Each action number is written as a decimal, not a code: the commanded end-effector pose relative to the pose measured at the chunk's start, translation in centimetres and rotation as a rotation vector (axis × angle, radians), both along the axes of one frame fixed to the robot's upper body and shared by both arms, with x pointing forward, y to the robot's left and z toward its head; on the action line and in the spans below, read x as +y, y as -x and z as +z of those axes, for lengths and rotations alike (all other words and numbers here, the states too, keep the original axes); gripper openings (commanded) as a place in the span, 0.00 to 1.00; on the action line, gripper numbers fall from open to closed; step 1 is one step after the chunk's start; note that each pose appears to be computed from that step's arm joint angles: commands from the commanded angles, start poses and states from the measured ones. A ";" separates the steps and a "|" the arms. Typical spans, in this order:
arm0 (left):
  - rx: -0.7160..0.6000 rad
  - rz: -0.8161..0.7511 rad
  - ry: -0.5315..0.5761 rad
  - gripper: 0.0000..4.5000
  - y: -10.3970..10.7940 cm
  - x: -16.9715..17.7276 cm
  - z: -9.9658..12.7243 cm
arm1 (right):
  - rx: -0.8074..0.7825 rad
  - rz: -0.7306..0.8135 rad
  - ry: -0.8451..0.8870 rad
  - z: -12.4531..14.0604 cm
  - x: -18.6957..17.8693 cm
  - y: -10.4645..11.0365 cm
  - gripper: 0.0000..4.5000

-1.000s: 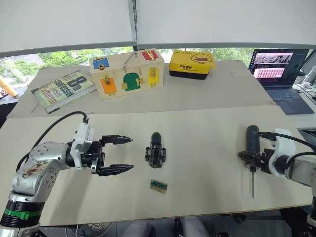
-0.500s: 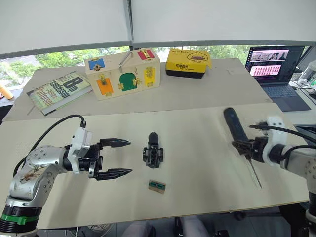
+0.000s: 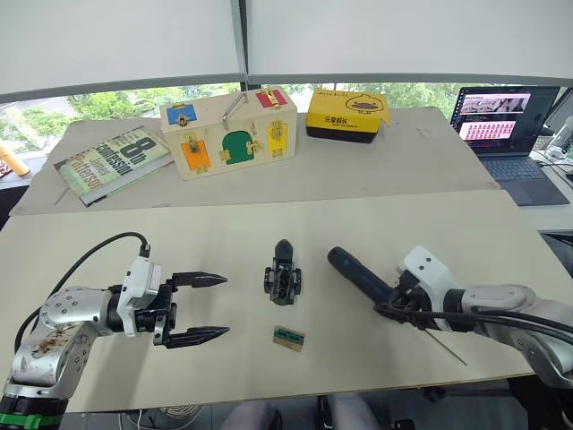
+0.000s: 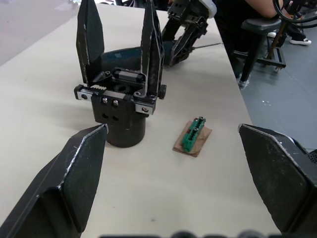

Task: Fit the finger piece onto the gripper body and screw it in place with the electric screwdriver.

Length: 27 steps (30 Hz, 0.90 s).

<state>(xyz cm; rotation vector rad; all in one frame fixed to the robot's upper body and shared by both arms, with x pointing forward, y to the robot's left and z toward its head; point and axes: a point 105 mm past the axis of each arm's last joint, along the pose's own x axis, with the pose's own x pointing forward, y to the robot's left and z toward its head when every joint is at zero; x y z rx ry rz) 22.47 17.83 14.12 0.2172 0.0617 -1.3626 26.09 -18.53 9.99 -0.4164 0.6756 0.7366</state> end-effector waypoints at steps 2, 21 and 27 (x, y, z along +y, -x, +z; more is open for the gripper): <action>-0.033 -0.014 -0.023 1.00 0.2 0.0 0.5 | -0.019 0.050 -0.035 0.5 0.4 -0.2 0.54; 0.036 -0.061 -0.036 1.00 1.6 -0.7 -0.8 | 0.279 0.119 0.116 6.6 -0.3 1.7 0.99; 0.025 -0.085 -0.036 1.00 1.6 -1.3 -0.8 | 0.371 0.060 0.251 6.1 -0.2 0.6 0.99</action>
